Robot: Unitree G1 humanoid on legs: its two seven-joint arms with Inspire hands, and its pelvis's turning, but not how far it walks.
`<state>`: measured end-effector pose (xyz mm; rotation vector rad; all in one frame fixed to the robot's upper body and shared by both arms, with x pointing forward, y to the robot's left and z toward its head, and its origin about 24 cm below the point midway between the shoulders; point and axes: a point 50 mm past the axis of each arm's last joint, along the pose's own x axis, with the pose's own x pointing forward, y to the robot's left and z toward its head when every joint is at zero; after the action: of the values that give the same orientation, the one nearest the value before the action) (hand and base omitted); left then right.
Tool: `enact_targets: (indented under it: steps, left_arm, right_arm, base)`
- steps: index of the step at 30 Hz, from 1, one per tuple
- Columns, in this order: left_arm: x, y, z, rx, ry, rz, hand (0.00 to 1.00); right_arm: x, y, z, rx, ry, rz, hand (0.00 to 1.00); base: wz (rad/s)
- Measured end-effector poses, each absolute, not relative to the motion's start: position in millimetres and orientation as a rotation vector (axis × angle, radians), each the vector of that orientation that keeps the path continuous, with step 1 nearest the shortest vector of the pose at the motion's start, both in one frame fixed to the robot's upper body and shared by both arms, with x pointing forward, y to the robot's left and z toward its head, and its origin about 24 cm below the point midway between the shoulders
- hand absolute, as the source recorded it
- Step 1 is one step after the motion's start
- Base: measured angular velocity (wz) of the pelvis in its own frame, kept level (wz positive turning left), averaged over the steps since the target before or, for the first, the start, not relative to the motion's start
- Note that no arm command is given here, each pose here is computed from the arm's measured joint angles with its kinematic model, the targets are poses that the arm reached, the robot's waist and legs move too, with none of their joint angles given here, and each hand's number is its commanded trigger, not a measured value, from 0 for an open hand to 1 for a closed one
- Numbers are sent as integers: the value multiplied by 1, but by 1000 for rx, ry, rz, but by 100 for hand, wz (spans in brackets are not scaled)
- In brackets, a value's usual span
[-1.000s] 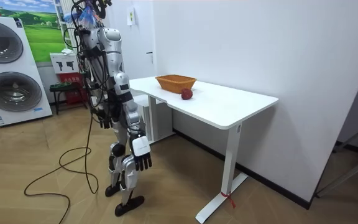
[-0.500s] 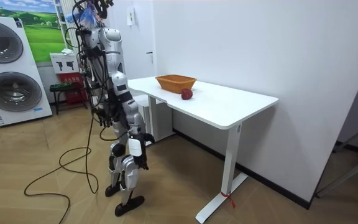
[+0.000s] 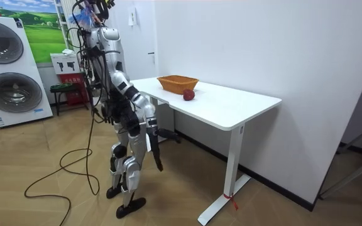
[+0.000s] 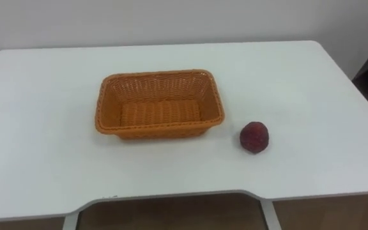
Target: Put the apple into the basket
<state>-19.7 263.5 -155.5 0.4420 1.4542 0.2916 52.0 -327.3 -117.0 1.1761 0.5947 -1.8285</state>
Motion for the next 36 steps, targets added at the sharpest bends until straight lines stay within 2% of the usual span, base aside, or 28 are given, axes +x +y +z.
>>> enact_targets:
  steps: [7,12,15,18,21,28,36]
  left_arm:
    - [-11,266,-153,456,1406,292,0]
    - [-11,268,-153,461,1381,288,0]
    - [-9,267,-153,489,1378,257,0]
    - [-9,266,-153,504,1375,238,0]
    - [-8,264,-153,515,1370,219,0]
    - [-8,265,-153,505,1374,197,0]
    - [-2,261,-154,493,1363,133,0]
  right_arm:
    - [86,-352,-73,1078,393,-1848,0]
    - [108,-369,-18,699,178,-1820,0]
    - [121,-365,4,410,96,-1770,0]
    - [134,-359,21,246,18,-1692,0]
    - [145,-355,27,127,-1,-1601,0]
    - [165,-339,30,89,-8,-1365,0]
    - [189,-305,20,-45,37,-983,0]
  base:
    - [0]
    - [1]
    - [8]
    - [2]
    - [0]
    - [0]
    - [0]
